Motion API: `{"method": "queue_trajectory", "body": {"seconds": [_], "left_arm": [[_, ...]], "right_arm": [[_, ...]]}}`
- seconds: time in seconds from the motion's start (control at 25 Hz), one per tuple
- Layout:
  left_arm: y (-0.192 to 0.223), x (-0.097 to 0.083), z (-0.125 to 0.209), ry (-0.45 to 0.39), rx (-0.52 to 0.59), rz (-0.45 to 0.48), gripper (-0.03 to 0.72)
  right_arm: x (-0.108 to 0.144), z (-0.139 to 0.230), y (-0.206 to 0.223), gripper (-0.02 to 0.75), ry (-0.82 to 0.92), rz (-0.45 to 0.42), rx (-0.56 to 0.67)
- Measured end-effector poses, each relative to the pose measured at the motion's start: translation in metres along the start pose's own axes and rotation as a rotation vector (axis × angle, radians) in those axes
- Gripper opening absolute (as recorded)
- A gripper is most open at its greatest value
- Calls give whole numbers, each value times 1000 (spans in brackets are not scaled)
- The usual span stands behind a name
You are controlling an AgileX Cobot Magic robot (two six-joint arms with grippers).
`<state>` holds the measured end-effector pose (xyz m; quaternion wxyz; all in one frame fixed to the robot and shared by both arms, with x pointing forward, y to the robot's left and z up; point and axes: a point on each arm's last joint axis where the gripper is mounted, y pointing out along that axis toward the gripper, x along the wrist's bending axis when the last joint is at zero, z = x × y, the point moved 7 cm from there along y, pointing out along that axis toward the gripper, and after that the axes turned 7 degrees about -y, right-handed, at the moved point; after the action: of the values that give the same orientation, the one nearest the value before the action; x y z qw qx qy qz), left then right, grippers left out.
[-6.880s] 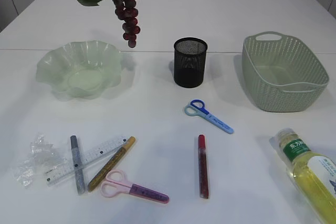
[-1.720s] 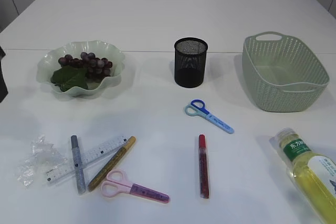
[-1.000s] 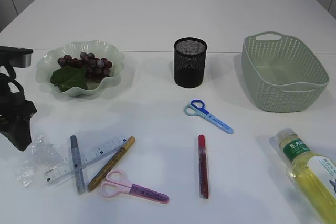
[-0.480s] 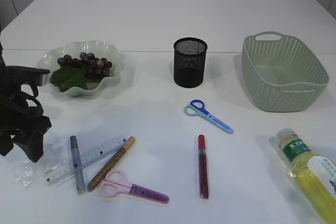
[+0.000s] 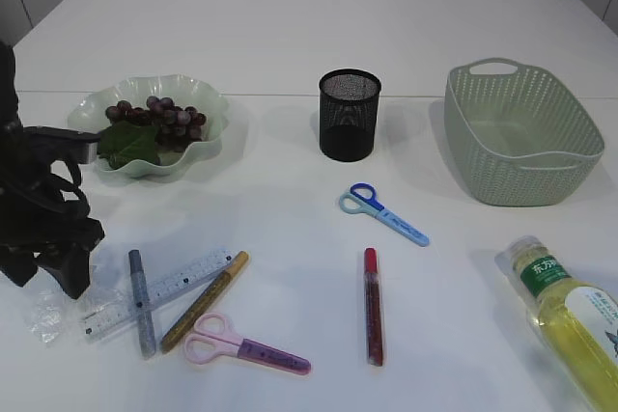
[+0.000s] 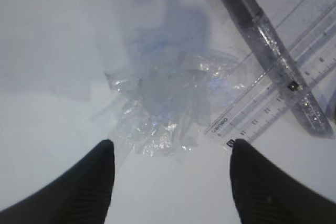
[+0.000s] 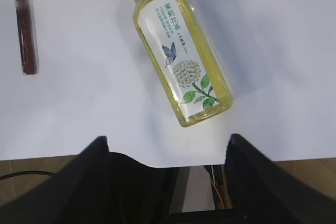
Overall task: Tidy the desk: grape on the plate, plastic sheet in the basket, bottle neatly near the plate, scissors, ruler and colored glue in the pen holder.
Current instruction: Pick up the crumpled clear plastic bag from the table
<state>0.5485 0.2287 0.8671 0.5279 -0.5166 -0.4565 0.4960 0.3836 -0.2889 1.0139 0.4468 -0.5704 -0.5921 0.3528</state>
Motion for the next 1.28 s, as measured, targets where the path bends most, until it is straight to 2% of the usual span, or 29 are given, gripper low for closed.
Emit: {"method": "queue_trajectory", "body": {"seconds": [0.24,0.56,0.92,1.28], "left_arm": [[18,1,-1,1,42,-5,501],[22,3,-5,16,26,-23,497],[40,7,-4,28,74,-44,493],[41,9,-8,43,58,-61,473]], "right_arm": [[0,0,0,531,0,0,0],[0,0,0,531,0,0,0],[0,0,0,531,0,0,0],[0,0,0,531,0,0,0]]}}
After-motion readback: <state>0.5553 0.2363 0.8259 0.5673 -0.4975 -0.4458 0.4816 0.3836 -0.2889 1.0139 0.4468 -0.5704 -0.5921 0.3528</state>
